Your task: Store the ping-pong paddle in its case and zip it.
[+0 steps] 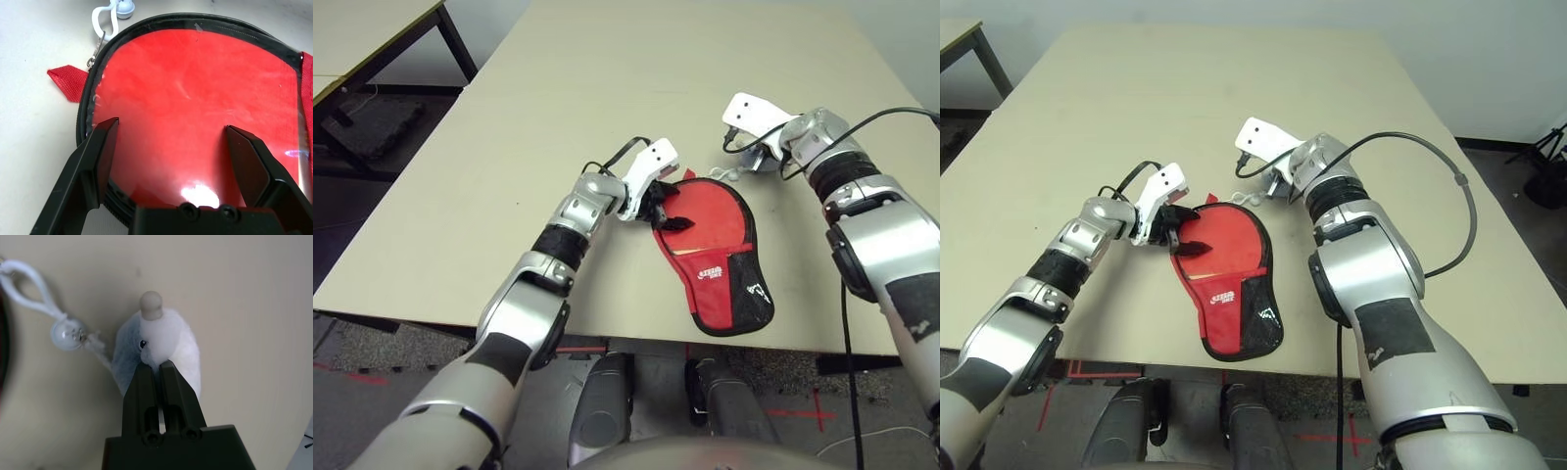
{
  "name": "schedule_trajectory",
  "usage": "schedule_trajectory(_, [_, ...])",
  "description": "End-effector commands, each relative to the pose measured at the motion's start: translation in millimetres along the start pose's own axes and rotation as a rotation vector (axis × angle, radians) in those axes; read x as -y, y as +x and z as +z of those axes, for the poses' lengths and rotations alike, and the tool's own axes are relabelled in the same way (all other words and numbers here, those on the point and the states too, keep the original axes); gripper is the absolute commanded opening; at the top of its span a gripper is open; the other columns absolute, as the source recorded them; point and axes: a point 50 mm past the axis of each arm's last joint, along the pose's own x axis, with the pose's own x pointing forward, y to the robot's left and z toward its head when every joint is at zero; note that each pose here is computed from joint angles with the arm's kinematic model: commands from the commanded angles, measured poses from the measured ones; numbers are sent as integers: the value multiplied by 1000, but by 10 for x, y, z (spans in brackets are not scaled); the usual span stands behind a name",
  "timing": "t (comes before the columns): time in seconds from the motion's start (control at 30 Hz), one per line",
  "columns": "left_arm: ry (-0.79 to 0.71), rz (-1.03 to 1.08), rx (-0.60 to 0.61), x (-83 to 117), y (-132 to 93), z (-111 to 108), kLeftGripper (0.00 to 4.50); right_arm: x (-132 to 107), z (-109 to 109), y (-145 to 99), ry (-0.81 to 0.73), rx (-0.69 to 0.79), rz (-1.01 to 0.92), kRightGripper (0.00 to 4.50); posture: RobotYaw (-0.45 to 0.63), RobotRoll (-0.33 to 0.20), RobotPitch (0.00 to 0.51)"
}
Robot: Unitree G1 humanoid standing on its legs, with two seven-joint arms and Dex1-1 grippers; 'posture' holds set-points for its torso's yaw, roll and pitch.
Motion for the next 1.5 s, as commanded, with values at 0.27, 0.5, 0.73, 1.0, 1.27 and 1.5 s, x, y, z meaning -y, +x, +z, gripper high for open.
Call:
schedule_trajectory(0.27, [-28, -27, -114, 68, 145, -200, 4500, -19, -569, -335, -74, -190, 40, 20, -107, 0, 155])
schedule_trajectory(0.5, [-29, -33, -116, 75, 163, -210, 4500, -198, -791, -602, -136, -278, 128, 20, -149, 0, 161])
schedule_trajectory(0.73, [-20, -37, -114, 80, 202, -173, 4500, -634, -925, -946, -288, -351, 375, 20, -184, 0, 161])
schedule_trajectory(1.0, [-1, -51, -100, 109, 277, -98, 4500, -1225, -1132, -1365, -405, -407, 693, 20, -234, 0, 162])
schedule_trajectory(1.27, [9, -61, -93, 129, 320, -70, 4500, -1359, -1187, -1582, -432, -442, 792, 20, -262, 0, 162])
schedule_trajectory(1.5, [11, -61, -88, 132, 333, -56, 4500, -1418, -1229, -1679, -469, -464, 861, 20, -260, 0, 160])
